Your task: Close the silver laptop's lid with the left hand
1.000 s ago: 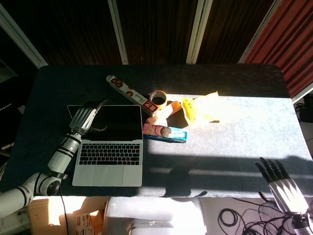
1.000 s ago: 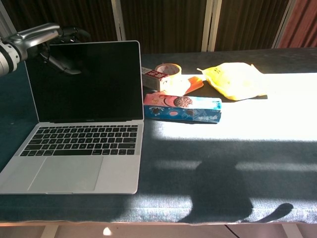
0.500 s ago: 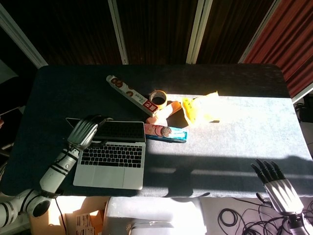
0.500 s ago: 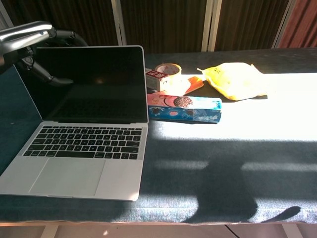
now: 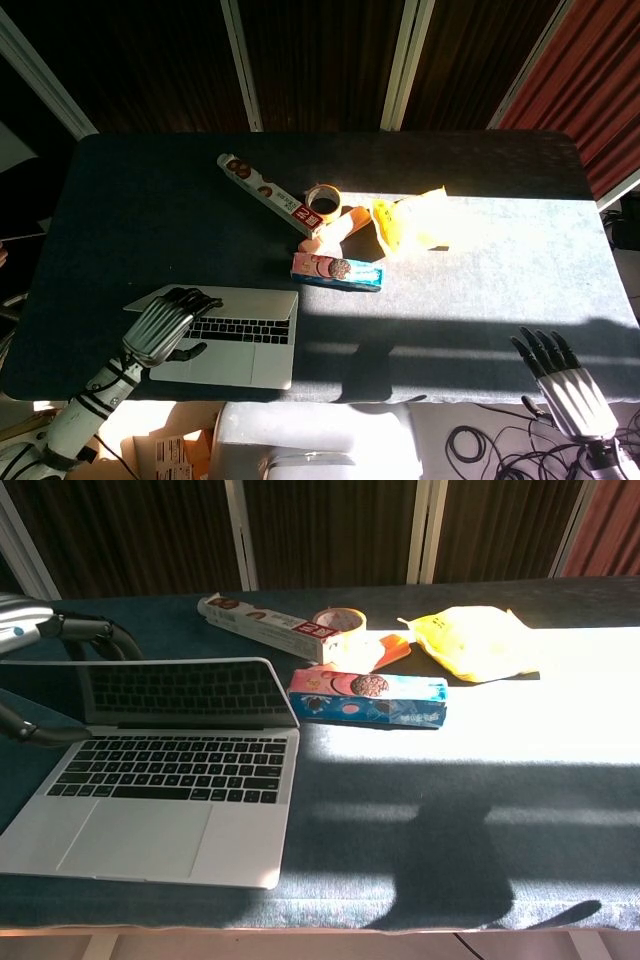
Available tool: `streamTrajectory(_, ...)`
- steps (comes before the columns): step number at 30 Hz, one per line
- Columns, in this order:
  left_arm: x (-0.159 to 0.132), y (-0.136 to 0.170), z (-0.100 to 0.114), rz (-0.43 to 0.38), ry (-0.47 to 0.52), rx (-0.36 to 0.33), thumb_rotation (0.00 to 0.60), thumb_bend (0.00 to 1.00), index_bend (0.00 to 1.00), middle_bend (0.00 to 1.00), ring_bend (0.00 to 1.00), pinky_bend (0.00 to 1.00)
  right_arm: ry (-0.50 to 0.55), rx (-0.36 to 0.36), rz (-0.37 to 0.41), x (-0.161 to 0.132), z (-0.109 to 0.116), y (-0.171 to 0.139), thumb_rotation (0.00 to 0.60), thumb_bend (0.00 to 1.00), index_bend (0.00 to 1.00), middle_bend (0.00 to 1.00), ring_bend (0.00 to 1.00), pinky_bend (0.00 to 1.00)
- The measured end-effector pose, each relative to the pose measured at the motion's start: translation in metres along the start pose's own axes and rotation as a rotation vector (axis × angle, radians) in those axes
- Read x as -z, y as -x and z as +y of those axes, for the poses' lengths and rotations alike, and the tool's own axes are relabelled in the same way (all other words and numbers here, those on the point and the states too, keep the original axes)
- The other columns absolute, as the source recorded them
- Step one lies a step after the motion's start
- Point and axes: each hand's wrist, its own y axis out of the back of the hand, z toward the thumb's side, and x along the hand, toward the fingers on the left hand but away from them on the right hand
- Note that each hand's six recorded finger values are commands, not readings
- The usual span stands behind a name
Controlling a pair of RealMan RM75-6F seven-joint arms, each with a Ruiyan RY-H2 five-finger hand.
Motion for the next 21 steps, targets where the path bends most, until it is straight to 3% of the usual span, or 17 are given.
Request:
streamTrajectory(4, -0.001, 0.011, -0.008, -0.007, -0.010, 0.026, 0.452, 0.21, 0.28, 0.37, 0.25, 0.35, -0.009, -0.007, 0.002, -0.001, -0.002, 0.001, 0.600, 0.20, 0.00, 0.00, 0.00, 0.00)
streamTrajectory(12, -0.003, 0.059, -0.069, -0.054, -0.005, 0.190, 0.414, 0.19, 0.22, 0.30, 0.19, 0.35, 0.000, -0.041, 0.023, -0.007, -0.006, 0.003, 0.600, 0.20, 0.00, 0.00, 0.00, 0.00)
streamTrajectory(21, -0.008, 0.071, -0.099, -0.076, 0.034, 0.265, 0.396, 0.19, 0.20, 0.28, 0.17, 0.32, 0.002, -0.042, 0.022, -0.006, -0.006, 0.002, 0.600, 0.21, 0.00, 0.00, 0.00, 0.00)
